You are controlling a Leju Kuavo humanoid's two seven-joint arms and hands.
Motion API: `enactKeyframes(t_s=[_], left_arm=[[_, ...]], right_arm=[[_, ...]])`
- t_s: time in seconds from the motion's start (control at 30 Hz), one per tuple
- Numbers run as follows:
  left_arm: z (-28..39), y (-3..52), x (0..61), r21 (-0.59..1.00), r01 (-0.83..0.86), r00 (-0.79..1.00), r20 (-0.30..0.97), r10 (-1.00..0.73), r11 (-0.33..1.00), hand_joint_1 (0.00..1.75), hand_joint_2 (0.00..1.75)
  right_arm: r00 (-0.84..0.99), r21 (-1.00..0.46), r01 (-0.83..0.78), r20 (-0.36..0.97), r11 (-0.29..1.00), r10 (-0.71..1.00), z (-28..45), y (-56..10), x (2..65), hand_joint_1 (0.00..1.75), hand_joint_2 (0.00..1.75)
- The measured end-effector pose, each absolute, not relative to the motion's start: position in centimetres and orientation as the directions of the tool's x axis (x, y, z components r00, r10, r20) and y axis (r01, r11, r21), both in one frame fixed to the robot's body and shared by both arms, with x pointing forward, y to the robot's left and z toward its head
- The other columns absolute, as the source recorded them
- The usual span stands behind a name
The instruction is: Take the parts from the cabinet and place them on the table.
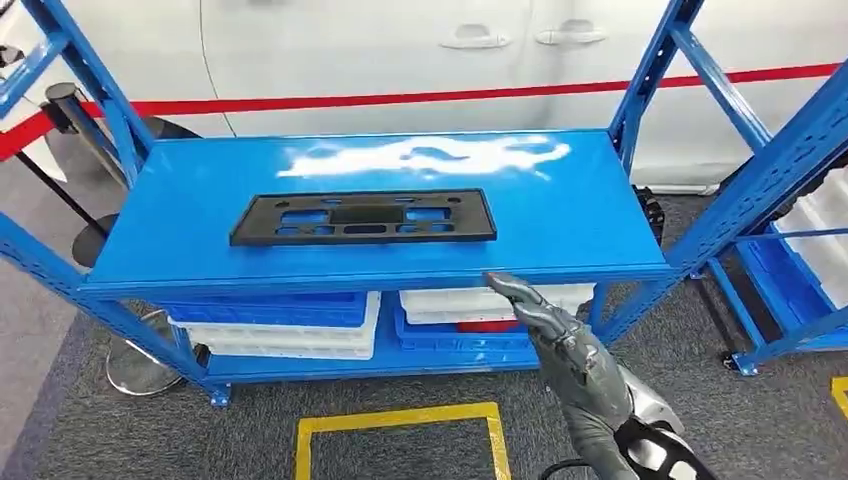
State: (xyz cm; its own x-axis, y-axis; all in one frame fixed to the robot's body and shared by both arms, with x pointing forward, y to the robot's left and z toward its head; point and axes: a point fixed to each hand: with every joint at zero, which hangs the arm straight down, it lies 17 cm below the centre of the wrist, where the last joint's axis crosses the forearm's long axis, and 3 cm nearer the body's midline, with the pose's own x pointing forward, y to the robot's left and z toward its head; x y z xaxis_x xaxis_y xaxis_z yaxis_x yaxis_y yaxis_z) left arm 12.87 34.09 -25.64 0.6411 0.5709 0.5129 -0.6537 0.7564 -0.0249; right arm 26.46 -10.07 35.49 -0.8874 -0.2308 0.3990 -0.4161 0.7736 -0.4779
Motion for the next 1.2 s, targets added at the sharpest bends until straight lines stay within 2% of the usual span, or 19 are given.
enactKeyframes(t_s=[0.37,0.67,1.0,1.03,1.2], left_arm=[[-25.6,33.8,12.9,-0.032,-0.661,0.633,0.513,0.580,0.750,0.00,0.00],[-25.6,33.6,12.6,-0.036,-0.652,0.637,0.514,0.574,0.757,0.00,0.00],[-25.5,33.0,13.1,-0.050,-0.633,0.646,0.516,0.563,0.772,0.00,0.00],[-25.5,32.9,13.1,-0.054,-0.631,0.646,0.515,0.563,0.774,0.00,0.00],[-25.5,32.6,13.4,-0.058,-0.619,0.651,0.520,0.553,0.783,0.00,0.00]], right_arm=[[-0.883,-0.455,-0.414,0.411,0.788,-0.226,35.3,-9.9,27.0,0.00,0.00],[-0.849,-0.445,-0.462,0.472,0.767,-0.238,33.4,-9.2,27.1,0.00,0.00],[-0.688,-0.436,-0.597,0.710,0.673,-0.150,23.7,-6.1,31.3,0.00,0.00],[-0.674,-0.433,-0.606,0.725,0.667,-0.142,23.0,-5.7,31.7,0.00,1.75],[-0.600,-0.422,-0.650,0.796,0.632,-0.086,19.9,-2.4,34.1,0.00,1.75]])
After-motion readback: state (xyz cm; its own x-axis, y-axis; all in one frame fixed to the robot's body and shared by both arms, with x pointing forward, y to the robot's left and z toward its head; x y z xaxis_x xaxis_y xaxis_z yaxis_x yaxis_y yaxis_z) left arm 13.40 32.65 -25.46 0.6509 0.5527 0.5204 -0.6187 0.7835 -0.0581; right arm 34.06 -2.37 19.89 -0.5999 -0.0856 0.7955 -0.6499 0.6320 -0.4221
